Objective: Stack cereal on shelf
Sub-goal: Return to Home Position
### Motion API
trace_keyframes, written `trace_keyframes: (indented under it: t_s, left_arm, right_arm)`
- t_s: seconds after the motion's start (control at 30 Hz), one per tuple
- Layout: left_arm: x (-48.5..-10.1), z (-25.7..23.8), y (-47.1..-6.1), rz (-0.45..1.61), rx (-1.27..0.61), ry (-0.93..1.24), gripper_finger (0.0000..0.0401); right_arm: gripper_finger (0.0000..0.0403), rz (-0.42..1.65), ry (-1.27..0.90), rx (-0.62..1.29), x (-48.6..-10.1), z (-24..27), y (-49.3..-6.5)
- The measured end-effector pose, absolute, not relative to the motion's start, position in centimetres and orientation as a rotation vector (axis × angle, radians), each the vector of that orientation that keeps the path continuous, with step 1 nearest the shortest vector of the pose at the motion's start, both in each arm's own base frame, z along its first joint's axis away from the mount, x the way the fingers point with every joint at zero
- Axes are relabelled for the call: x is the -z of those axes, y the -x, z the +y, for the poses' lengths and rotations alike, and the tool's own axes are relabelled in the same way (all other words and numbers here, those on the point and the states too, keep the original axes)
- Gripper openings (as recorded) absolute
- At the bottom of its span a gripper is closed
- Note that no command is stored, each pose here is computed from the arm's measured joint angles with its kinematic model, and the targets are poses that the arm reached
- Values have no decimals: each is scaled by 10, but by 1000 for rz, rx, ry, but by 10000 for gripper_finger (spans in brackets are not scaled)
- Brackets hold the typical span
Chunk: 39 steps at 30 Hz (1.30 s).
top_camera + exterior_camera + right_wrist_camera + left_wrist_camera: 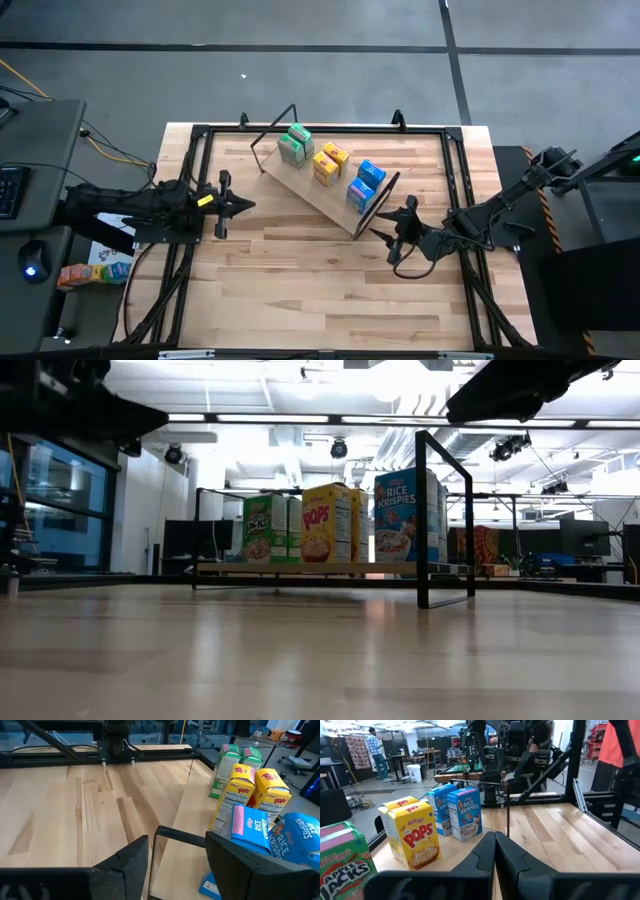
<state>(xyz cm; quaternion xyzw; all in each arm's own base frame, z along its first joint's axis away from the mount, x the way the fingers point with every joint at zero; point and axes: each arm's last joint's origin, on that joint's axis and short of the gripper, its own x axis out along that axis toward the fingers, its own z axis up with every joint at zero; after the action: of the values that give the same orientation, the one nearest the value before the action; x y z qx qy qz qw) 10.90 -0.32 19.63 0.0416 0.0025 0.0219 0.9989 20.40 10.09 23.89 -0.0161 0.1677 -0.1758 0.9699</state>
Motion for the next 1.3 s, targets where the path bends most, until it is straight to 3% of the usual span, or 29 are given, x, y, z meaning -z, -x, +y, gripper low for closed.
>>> trace_keyframes:
  t_s: [0.57,0.73,0.9,1.3]
  left_arm:
    - [-179,-3,-103,60,-30,-57,0]
    - [-170,-6,-105,1,52,-56,0]
    - [-162,-3,-105,65,-13,-67,0]
    - [-167,-3,-98,4,-2,-109,0]
  right_arm:
    - [185,276,-4,312,-258,99,-190]
    - [185,262,-8,277,-263,103,-181]
    - [185,253,12,273,-263,108,-176]
    - [173,321,103,299,-259,105,-155]
